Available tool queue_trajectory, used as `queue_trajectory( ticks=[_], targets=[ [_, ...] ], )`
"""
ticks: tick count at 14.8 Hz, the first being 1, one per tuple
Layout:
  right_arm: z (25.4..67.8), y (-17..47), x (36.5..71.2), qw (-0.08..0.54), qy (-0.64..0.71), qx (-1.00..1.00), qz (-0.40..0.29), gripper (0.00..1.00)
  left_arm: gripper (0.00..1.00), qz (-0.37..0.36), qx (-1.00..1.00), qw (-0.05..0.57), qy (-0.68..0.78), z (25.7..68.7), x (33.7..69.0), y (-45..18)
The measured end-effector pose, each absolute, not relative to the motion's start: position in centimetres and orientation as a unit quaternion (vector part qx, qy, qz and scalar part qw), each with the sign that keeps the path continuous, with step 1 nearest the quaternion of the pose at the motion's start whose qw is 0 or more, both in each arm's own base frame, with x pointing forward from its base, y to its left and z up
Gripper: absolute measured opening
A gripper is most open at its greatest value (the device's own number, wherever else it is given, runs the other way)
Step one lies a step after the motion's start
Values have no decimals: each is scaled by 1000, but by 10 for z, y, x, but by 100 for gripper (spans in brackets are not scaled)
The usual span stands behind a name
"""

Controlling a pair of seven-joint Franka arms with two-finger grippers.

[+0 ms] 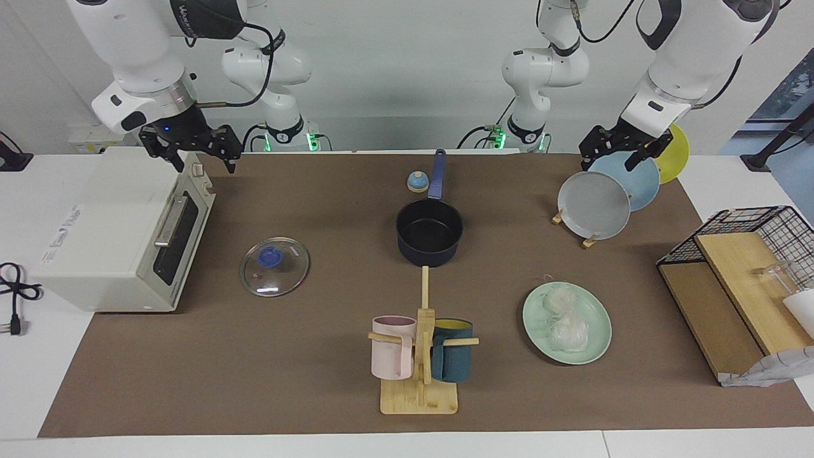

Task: Transfer vermicelli from plate to pot
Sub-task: 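Move the left gripper toward the vermicelli on the green plate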

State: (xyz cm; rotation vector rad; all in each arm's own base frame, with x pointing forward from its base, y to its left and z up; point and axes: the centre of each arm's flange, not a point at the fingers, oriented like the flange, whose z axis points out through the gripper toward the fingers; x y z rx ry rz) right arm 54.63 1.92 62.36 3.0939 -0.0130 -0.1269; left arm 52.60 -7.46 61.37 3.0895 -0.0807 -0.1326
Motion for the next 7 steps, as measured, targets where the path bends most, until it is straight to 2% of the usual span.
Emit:
queue_trajectory(
  ticks=[7],
  targets=[
    [624,24,546,5,-3,999,-41,100,100,-42,999,24,-25,615,525,-74]
  ],
)
